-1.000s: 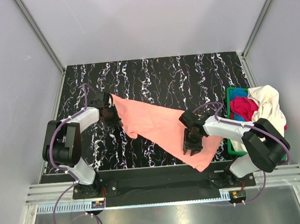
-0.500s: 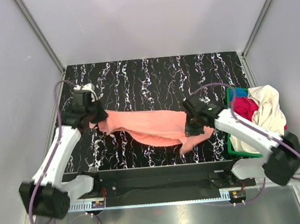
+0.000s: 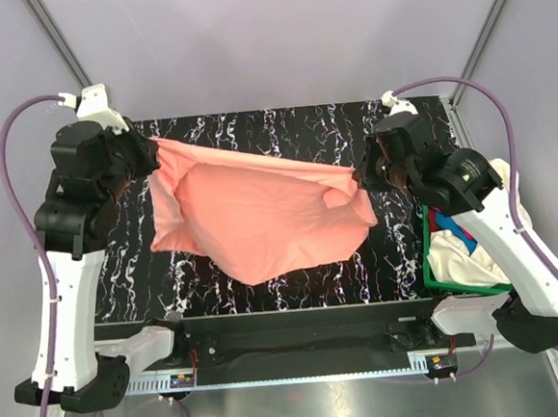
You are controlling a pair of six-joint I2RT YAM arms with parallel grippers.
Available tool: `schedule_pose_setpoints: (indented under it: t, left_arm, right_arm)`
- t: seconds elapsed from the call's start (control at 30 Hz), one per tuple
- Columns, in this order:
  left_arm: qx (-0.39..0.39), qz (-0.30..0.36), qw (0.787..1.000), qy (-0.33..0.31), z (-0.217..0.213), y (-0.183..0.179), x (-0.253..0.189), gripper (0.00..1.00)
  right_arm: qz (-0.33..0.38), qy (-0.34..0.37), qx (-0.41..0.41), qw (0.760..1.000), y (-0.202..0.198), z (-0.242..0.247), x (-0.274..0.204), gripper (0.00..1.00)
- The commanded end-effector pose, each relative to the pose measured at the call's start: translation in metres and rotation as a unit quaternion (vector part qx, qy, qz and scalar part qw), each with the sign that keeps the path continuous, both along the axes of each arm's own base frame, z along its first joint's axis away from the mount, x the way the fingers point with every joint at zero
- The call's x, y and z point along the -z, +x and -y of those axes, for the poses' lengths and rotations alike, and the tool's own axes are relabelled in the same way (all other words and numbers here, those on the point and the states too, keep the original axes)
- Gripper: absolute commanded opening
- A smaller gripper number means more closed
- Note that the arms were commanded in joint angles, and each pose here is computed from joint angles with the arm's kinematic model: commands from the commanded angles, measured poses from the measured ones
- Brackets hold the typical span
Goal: Fold and stack the t-shirts
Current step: Flatten the tshirt out
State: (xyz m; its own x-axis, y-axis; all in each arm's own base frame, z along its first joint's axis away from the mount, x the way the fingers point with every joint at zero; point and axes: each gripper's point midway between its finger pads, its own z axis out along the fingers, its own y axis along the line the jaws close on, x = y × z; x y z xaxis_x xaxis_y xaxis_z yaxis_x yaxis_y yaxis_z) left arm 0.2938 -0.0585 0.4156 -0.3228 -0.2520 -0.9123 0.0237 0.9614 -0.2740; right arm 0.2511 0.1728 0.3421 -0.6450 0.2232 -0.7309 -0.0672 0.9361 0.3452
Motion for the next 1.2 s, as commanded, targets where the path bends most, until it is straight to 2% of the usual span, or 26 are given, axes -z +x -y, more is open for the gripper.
schedule_pose_setpoints:
  t: [0.0, 0.13, 0.3, 0.33, 0.43, 0.6, 0.7, 0.77, 0.8, 0.83, 0.9, 0.93, 1.0, 1.03, 1.07, 1.17]
  left_arm:
    - [-0.014, 0.073, 0.997, 0.036, -0.013, -0.016, -0.051, 0.0]
    - [0.002, 0.154, 0.988, 0.024, -0.015, -0.055, -0.096, 0.0]
    - [0.023, 0.256, 0.966, 0.01, -0.02, -0.11, -0.146, 0.0]
    - [0.038, 0.288, 0.957, 0.001, -0.019, -0.131, -0.162, 0.0]
    - [0.048, 0.332, 0.942, -0.015, -0.022, -0.163, -0.183, 0.0]
    - [0.048, 0.382, 0.922, -0.036, -0.026, -0.187, -0.214, 0.0]
    - [0.045, 0.401, 0.913, -0.064, -0.021, -0.171, -0.225, 0.0]
    - [0.058, 0.389, 0.917, -0.067, -0.008, -0.14, -0.218, 0.0]
    - [0.058, 0.377, 0.923, -0.06, -0.006, -0.127, -0.213, 0.0]
    - [0.056, 0.342, 0.937, -0.049, 0.001, -0.096, -0.196, 0.0]
    - [0.054, 0.3, 0.952, -0.019, 0.007, -0.06, -0.175, 0.0]
    - [0.057, 0.26, 0.964, -0.004, 0.015, -0.027, -0.153, 0.0]
    - [0.066, 0.204, 0.977, 0.017, 0.026, 0.013, -0.113, 0.0]
    - [0.07, 0.177, 0.981, 0.025, 0.033, 0.043, -0.088, 0.0]
    - [0.083, 0.153, 0.984, 0.031, 0.041, 0.059, -0.066, 0.01]
    - [0.076, 0.042, 0.995, 0.039, 0.051, 0.118, 0.028, 0.02]
  right_arm:
    - [0.046, -0.031, 0.017, 0.998, -0.01, 0.03, -0.029, 0.0]
    - [0.122, 0.013, 0.016, 0.992, -0.033, 0.051, -0.075, 0.0]
    - [0.2, 0.097, -0.044, 0.974, -0.079, 0.06, -0.13, 0.0]
    - [0.207, 0.117, -0.063, 0.969, -0.09, 0.058, -0.139, 0.0]
    - [0.214, 0.166, -0.076, 0.96, -0.11, 0.06, -0.156, 0.0]
    - [0.219, 0.19, -0.077, 0.954, -0.117, 0.061, -0.168, 0.0]
    - [0.232, 0.172, -0.064, 0.955, -0.096, 0.054, -0.171, 0.0]
    - [0.228, 0.138, -0.031, 0.963, -0.068, 0.051, -0.161, 0.0]
    - [0.218, 0.119, -0.014, 0.969, -0.056, 0.05, -0.152, 0.0]
    - [0.204, 0.091, 0.005, 0.975, -0.043, 0.051, -0.141, 0.0]
    - [0.146, -0.011, 0.047, 0.988, -0.005, 0.049, -0.094, 0.0]
    - [0.131, -0.052, 0.068, 0.988, 0.011, 0.055, -0.078, 0.0]
    - [0.086, -0.085, 0.057, 0.991, 0.043, 0.048, -0.033, 0.0]
    - [0.083, -0.055, 0.043, 0.994, 0.057, 0.041, -0.028, 0.0]
    - [0.061, -0.056, 0.078, 0.994, 0.08, 0.061, -0.01, 0.0]
    - [-0.032, -0.068, 0.095, 0.993, 0.121, 0.076, 0.062, 0.0]
